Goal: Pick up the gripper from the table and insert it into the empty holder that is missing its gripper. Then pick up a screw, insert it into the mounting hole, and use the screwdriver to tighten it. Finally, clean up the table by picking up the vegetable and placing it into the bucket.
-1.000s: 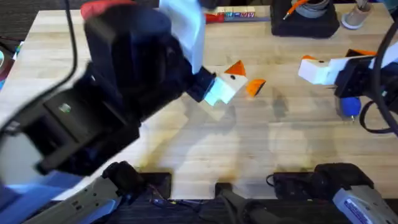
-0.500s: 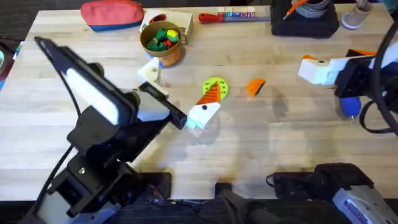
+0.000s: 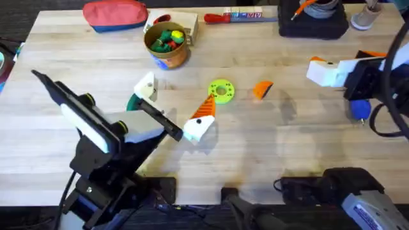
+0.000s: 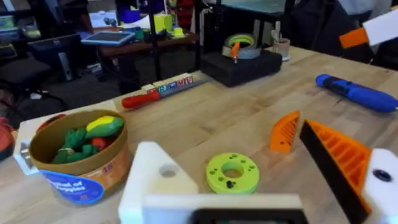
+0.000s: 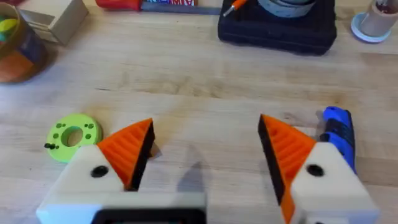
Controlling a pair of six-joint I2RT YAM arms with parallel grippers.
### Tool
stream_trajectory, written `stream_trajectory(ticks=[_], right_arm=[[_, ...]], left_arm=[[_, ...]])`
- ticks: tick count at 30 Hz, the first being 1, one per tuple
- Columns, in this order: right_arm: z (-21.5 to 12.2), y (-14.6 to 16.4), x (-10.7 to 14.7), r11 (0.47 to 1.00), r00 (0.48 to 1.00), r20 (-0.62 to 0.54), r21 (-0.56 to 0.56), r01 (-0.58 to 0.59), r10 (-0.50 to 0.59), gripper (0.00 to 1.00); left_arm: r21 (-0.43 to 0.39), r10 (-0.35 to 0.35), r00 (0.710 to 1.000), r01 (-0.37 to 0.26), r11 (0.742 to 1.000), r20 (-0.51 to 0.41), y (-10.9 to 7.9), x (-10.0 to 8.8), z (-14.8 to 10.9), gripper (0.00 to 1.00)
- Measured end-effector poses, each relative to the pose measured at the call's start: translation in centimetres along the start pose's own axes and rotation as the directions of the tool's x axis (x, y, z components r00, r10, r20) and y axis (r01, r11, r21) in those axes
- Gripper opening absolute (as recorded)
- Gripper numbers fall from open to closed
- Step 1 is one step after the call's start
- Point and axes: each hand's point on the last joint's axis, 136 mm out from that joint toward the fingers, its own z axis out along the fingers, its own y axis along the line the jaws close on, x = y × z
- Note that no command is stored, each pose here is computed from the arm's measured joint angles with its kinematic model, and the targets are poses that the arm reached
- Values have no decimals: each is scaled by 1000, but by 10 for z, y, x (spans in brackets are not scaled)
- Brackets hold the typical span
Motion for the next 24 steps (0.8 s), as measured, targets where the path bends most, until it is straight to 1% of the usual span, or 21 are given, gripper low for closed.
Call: stream_trajectory(ticks=[4, 7, 8, 11, 24], right_arm=[[0, 0, 0, 1000, 1000, 0, 0, 0, 0, 991], [0, 0, 0, 1000, 1000, 0, 0, 0, 0, 991], [0, 0, 0, 1000, 1000, 0, 0, 0, 0, 991], [0, 0, 0, 1000, 1000, 0, 0, 0, 0, 991], [0, 0, 0, 1000, 1000, 0, 0, 0, 0, 991]], left_arm=[[34, -4, 1000, 4, 999, -10, -6, 14, -3, 989], [45, 0, 1000, 0, 999, 16, -9, 8, -6, 989], [50, -2, 1000, 1, 999, 7, -10, 11, -6, 989], [61, -16, 997, 21, 998, -77, -12, 31, -7, 989], [67, -17, 997, 22, 997, -81, -13, 32, -7, 989]])
